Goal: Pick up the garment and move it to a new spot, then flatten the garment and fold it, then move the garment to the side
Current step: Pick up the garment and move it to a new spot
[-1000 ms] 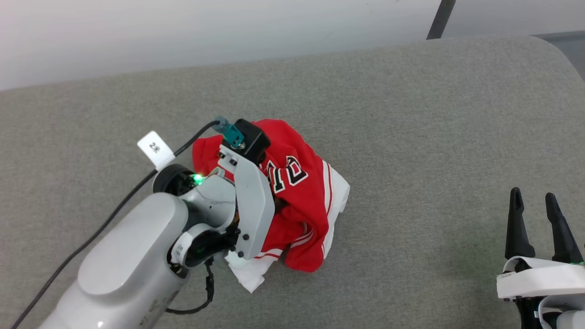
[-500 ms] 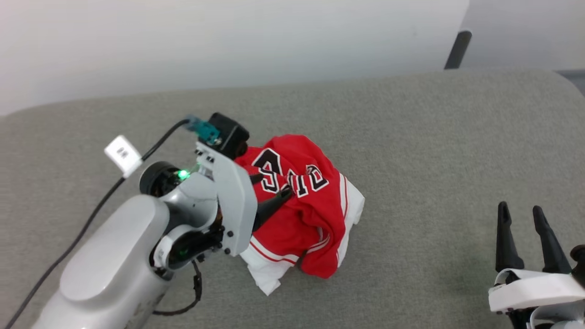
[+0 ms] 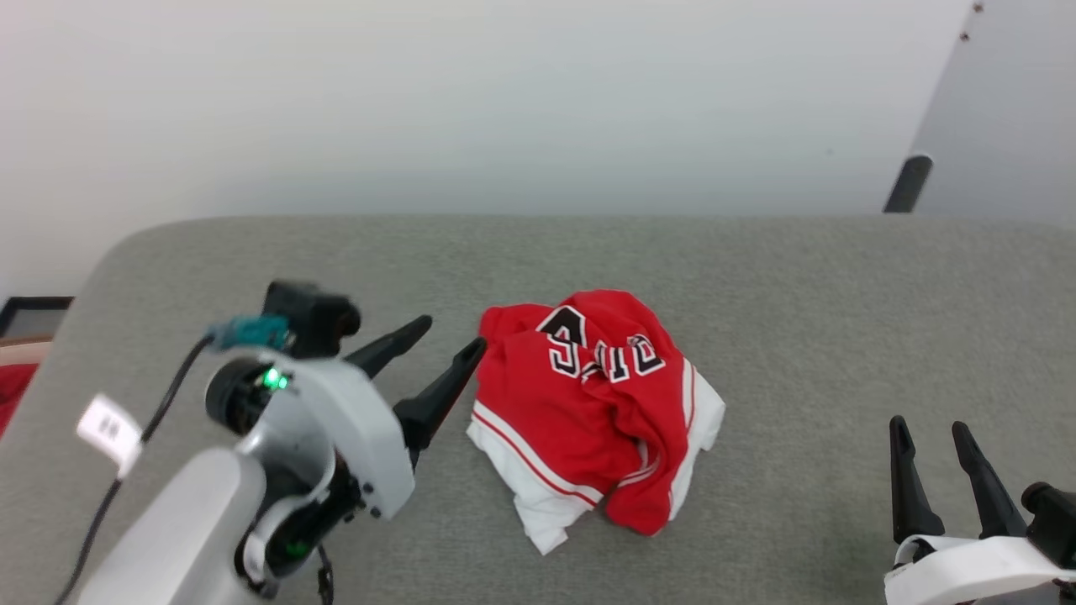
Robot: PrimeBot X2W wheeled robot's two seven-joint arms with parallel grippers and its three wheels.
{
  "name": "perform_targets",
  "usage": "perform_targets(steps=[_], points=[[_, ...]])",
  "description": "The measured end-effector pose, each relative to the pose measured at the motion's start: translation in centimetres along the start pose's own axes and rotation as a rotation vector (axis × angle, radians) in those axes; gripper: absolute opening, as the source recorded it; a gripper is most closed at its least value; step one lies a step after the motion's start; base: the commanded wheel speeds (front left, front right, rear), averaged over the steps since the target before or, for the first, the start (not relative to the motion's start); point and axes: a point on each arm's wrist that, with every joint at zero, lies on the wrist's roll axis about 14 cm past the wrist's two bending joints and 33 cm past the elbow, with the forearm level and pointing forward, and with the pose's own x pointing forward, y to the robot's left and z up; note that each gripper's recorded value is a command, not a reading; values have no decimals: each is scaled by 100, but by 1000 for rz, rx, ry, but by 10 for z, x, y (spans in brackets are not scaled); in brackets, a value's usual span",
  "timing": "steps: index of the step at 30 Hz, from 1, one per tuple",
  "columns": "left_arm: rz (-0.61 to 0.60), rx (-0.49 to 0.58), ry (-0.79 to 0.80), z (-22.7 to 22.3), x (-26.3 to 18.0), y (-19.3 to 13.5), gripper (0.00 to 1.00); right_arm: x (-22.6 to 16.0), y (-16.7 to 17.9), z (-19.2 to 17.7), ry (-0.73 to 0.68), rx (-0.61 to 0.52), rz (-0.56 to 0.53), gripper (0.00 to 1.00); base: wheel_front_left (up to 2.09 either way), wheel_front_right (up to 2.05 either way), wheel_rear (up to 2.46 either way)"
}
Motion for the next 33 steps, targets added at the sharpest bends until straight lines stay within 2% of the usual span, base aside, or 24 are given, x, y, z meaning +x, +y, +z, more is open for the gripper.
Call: perform_targets(steps=[16, 24, 33], points=[[295, 22, -320, -10, -92, 50, 100, 0, 32, 3, -10, 4, 96, 100, 0, 0, 0], [417, 20, -388, -24, -116, 75, 100, -10, 14, 0, -19, -1, 43, 100, 0, 0, 0], [460, 41, -386, -35, -120, 86, 100, -22, -9, -4, -14, -2, -24, 100, 0, 0, 0]])
